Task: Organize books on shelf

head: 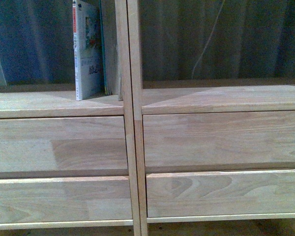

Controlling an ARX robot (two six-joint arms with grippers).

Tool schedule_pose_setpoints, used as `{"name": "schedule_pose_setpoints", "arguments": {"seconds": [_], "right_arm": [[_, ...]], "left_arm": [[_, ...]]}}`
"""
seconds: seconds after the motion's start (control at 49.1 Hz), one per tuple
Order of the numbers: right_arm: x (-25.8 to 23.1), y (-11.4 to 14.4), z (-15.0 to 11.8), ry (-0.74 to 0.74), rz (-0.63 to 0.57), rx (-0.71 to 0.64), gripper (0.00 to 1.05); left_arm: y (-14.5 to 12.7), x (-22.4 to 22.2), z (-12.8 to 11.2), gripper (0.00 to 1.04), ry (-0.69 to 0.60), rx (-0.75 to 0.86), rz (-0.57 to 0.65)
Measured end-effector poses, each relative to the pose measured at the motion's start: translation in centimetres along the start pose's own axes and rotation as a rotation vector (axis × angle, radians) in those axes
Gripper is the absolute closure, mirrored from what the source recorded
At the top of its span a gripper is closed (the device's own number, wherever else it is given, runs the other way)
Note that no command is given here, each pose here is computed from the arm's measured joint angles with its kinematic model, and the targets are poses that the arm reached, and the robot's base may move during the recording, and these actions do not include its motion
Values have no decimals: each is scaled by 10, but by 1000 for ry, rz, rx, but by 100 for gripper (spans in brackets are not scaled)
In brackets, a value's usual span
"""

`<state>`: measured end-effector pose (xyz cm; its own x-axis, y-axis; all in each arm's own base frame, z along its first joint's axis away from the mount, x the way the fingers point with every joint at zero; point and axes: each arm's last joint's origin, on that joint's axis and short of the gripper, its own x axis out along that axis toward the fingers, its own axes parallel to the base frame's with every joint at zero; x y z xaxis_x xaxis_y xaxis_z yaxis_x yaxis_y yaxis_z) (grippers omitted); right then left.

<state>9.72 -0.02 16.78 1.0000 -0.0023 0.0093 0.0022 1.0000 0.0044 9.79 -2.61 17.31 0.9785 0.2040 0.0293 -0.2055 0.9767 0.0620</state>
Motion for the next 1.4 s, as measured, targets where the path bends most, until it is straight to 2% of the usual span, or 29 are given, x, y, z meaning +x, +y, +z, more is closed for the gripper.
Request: {"name": "schedule_pose_setpoints", "arguments": {"seconds": [0.142,0.224,0.285,0.427,0.448,0.549,0.631,0.773,0.875,1.261,1.302,1.343,1.404], "right_arm": [[0,0,0,0,1,0,25],[0,0,0,0,1,0,7],[0,0,0,0,0,0,7],[0,0,0,0,0,0,7],[0,0,0,0,1,0,7],[0,0,0,0,1,0,7],[0,0,0,0,1,0,7],[0,0,0,0,1,0,7],[0,0,0,0,1,0,7],[0,0,0,0,1,0,7],[0,0,0,0,1,0,7],[0,0,0,0,1,0,7],[0,0,0,0,0,0,7]], "left_arm": [[0,-1,-3,7,-12,-50,35],[-4,-2,0,7,-35,-90,20],[-5,-2,0,11,-37,-96,-21],[-2,-3,0,34,-55,-107,-101],[0,-3,0,40,-61,-110,-119],[6,-4,0,62,-76,-110,-148],[9,-2,-6,81,-31,-83,-188],[13,1,-11,102,17,-67,-198],[19,3,-13,102,30,-62,-231],[25,4,-9,102,18,-64,-209],[25,4,-9,98,18,-64,-209],[25,4,-9,87,18,-64,-209],[25,4,-9,77,18,-64,-209]]}}
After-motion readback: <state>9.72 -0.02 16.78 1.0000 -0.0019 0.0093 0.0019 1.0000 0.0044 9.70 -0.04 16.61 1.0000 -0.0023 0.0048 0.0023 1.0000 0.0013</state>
